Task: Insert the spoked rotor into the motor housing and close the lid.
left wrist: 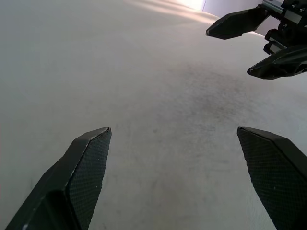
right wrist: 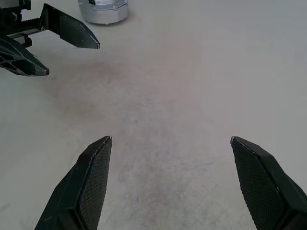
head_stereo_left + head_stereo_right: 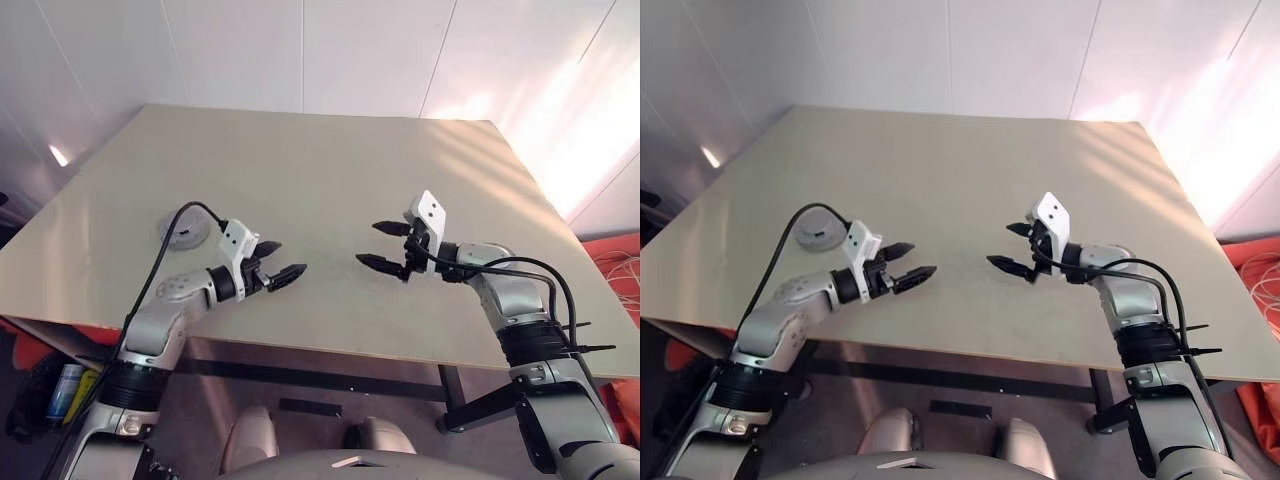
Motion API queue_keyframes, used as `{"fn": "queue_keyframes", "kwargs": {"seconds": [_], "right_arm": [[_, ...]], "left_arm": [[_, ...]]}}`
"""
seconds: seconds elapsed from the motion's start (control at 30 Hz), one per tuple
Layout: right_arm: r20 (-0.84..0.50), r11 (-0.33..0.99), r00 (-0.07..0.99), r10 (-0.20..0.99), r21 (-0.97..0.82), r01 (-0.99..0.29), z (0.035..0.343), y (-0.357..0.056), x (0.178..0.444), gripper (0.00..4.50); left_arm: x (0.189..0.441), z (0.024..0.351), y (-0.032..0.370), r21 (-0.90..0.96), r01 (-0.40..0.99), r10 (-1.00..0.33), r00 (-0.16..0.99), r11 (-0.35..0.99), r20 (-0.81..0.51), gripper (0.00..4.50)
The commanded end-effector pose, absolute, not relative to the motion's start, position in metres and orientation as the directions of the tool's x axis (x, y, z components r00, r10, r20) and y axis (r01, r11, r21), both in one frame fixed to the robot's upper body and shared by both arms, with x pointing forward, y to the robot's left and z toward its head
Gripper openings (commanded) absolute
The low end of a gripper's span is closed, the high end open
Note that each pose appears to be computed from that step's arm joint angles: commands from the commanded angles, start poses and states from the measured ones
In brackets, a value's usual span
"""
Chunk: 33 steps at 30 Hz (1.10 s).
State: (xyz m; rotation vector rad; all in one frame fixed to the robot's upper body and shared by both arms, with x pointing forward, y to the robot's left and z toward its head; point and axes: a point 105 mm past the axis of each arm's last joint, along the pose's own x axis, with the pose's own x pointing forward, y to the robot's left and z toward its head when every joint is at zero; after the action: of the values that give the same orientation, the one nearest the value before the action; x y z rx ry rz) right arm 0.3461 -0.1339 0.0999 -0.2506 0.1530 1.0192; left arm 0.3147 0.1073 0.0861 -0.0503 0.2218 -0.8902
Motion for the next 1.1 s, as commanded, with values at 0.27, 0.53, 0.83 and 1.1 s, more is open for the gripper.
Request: {"fn": "queue_keyframes", "kwargs": {"seconds": [0.27, 0.53, 0.83, 1.1], "right_arm": [[-0.171, 0.512, 0.534, 0.828, -0.159, -0.844, 0.113, -0.133, 0.351, 4.50], [-0.131, 0.541, 0.564, 0.816, -0.171, -0.823, 0.116, -0.131, 0.356, 4.50], [-0.138, 0.566, 0.589, 0.796, -0.176, -0.806, 0.110, -0.135, 0.359, 4.50], [-0.124, 0.558, 0.580, 0.805, -0.173, -0.812, 0.110, -0.132, 0.356, 4.50]], "left_arm": [[0.317, 0.106, 0.101, -0.076, 0.773, -0.776, 0.622, 0.630, -0.103, 4.47], [0.323, 0.110, 0.104, -0.057, 0.763, -0.765, 0.639, 0.644, -0.084, 4.47], [0.324, 0.114, 0.102, -0.034, 0.754, -0.754, 0.654, 0.656, -0.062, 4.47], [0.326, 0.110, 0.104, -0.043, 0.746, -0.747, 0.662, 0.665, -0.060, 4.47]]}}
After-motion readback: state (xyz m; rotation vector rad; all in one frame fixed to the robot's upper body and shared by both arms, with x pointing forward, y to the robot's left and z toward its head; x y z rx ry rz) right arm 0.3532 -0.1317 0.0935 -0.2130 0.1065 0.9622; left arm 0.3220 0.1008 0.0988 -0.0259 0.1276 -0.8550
